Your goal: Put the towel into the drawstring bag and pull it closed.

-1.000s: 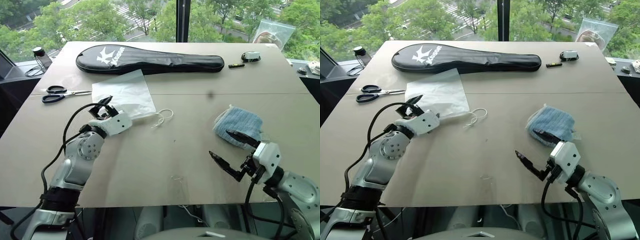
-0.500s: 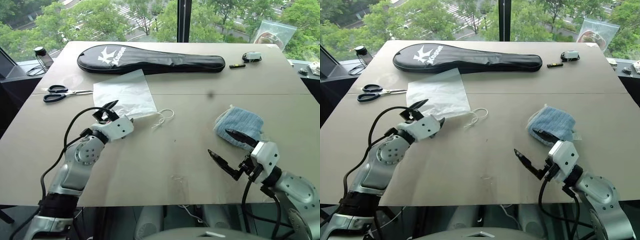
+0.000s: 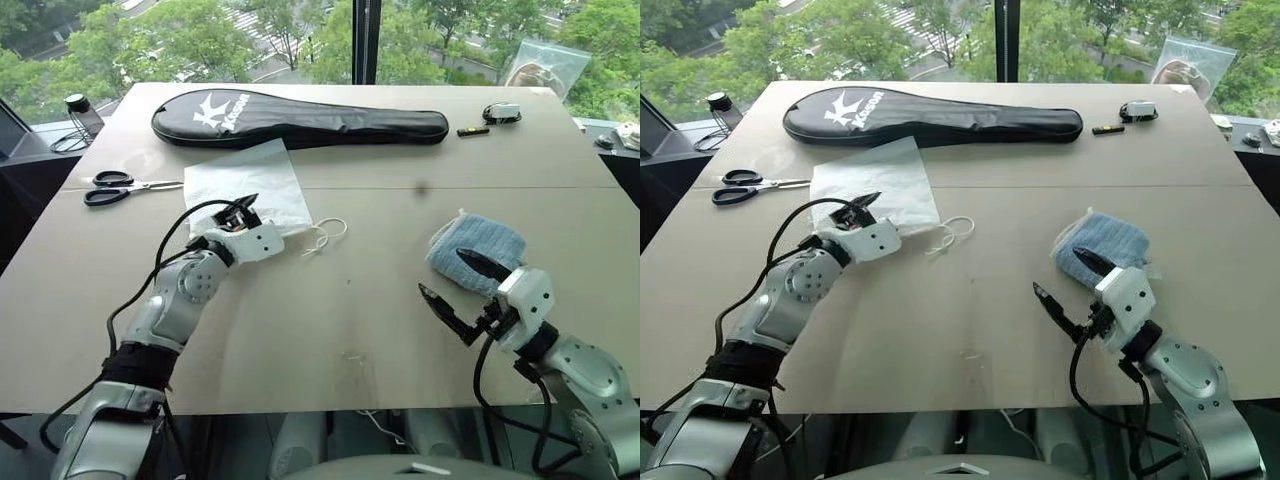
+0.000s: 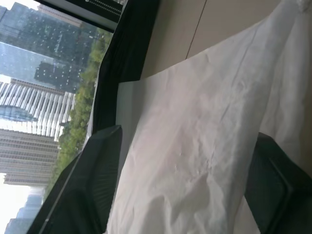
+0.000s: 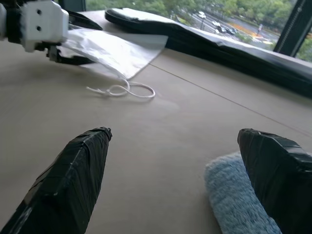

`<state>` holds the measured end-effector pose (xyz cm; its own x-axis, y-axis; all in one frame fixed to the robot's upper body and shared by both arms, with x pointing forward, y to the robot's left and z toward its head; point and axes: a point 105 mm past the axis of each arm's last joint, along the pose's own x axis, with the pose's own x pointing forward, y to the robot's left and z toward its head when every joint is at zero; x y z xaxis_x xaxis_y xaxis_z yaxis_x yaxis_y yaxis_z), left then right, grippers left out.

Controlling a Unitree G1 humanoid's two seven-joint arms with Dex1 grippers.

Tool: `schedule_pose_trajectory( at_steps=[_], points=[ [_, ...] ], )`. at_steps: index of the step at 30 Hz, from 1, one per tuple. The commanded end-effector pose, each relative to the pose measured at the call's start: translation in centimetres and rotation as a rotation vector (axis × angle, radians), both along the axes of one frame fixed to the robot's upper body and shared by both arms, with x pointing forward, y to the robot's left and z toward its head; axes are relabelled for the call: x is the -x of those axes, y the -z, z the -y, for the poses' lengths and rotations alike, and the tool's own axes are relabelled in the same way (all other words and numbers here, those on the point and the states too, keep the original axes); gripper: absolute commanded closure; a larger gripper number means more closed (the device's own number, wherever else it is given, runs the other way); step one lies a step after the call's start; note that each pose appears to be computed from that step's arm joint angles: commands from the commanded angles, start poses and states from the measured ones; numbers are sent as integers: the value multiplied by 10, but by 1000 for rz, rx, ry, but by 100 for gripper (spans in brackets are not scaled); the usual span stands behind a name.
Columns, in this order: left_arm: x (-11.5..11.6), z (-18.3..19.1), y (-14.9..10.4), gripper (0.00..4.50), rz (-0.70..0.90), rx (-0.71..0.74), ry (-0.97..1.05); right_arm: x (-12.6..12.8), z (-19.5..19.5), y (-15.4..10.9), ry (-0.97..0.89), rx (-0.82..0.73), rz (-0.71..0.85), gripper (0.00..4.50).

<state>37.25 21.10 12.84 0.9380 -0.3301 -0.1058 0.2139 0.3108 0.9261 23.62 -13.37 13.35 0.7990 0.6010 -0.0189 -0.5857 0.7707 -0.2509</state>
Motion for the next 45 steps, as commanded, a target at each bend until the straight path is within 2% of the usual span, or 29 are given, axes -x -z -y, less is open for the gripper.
schedule_pose_trajectory(
  at_steps=[1,3,5,8,10,12,16,19,23,25,28,33,34,36,37,41,45],
  points=[
    [-2,-5,-12,274,-80,125,23,-6,14,-9,130,82,-6,0],
    [7,7,-9,367,-308,341,93,-9,31,-11,209,-17,-74,0],
    [18,18,-9,445,-469,453,157,-10,41,-13,259,-72,-105,0],
    [27,30,-19,445,-652,652,169,-15,57,-14,341,-117,-151,0],
    [32,43,-25,445,-828,805,141,-24,70,-5,428,-169,-229,0],
    [36,54,-28,445,-950,887,103,-29,76,5,479,-228,-319,0],
    [31,81,-46,445,-1001,1051,99,-42,76,35,556,-297,-527,0],
    [26,96,-48,445,-990,1106,79,-53,71,53,595,-306,-647,0],
    [18,107,-47,445,-955,1163,44,-54,64,73,572,-161,-719,0],
    [15,111,-47,445,-947,1207,26,-49,56,87,490,-27,-737,0],
    [15,119,-49,450,-957,1245,31,-41,55,105,398,147,-740,78],
    [20,126,-51,450,-996,1276,51,-45,58,106,337,233,-659,292],
    [20,126,-51,450,-1002,1275,51,-47,58,104,330,232,-631,349],
    [20,126,-50,450,-1011,1277,49,-51,55,94,312,202,-569,423],
    [20,125,-50,450,-1012,1272,49,-53,53,88,298,184,-533,443],
    [19,123,-47,450,-1007,1246,36,-43,22,49,62,102,-373,443],
    [18,124,-45,450,-1005,1225,33,-25,0,29,-109,107,-285,443]
  ],
)
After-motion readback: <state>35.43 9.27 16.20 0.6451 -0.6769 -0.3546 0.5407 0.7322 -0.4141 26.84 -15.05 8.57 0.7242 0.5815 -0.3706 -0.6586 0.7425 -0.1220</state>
